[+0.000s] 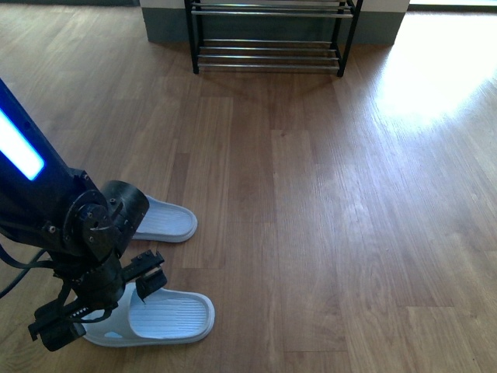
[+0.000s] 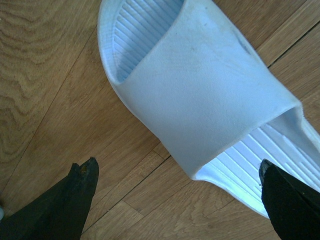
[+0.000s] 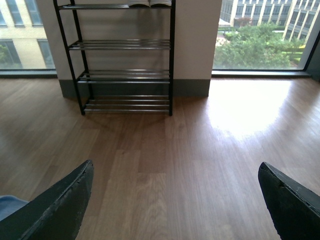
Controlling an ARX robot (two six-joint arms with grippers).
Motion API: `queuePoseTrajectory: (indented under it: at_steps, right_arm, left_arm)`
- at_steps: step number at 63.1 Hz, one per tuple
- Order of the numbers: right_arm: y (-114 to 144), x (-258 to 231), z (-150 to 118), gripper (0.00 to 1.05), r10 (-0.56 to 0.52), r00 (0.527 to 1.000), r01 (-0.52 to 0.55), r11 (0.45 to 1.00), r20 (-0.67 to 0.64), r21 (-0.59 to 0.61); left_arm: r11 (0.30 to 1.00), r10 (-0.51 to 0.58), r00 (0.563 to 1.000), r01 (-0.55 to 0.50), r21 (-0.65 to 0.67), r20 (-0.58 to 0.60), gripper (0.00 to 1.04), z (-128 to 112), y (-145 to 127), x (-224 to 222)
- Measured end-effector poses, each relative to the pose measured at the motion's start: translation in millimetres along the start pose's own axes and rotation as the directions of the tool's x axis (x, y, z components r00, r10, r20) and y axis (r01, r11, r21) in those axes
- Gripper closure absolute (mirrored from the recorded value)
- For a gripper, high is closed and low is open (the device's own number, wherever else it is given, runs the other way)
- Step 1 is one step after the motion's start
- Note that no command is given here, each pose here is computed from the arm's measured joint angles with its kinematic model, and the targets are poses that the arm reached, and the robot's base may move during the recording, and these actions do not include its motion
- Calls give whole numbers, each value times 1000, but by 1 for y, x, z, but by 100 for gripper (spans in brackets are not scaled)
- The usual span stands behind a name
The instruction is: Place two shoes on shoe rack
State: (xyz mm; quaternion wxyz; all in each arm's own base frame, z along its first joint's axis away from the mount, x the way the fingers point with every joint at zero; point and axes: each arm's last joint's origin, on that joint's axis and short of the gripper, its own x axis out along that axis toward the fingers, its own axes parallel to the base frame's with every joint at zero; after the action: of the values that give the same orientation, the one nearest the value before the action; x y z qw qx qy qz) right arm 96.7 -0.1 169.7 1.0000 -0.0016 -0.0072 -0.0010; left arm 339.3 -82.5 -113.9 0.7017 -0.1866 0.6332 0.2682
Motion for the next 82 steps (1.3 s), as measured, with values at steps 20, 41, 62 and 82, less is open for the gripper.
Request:
queuePoseTrajectory:
  at_steps: [20, 41, 62, 82]
  right_arm:
    - [0, 0, 0, 9, 0, 1000, 0, 1000, 0, 0]
    - [0, 0, 0, 9, 0, 1000, 0, 1000, 0, 0]
    - [0, 0, 0, 9, 0, 1000, 0, 1000, 0, 0]
    - [0, 0, 0, 9, 0, 1000, 0, 1000, 0, 0]
  left_arm:
    - [995, 76, 996, -73, 62, -50, 9, 1, -7, 26]
    - [990, 115, 990, -109, 86, -76, 13, -2, -7, 39]
    - [985, 151, 985, -142, 100, -84, 65, -5, -5, 46]
    - [983, 158, 986, -152, 106, -47, 103, -5, -3, 45]
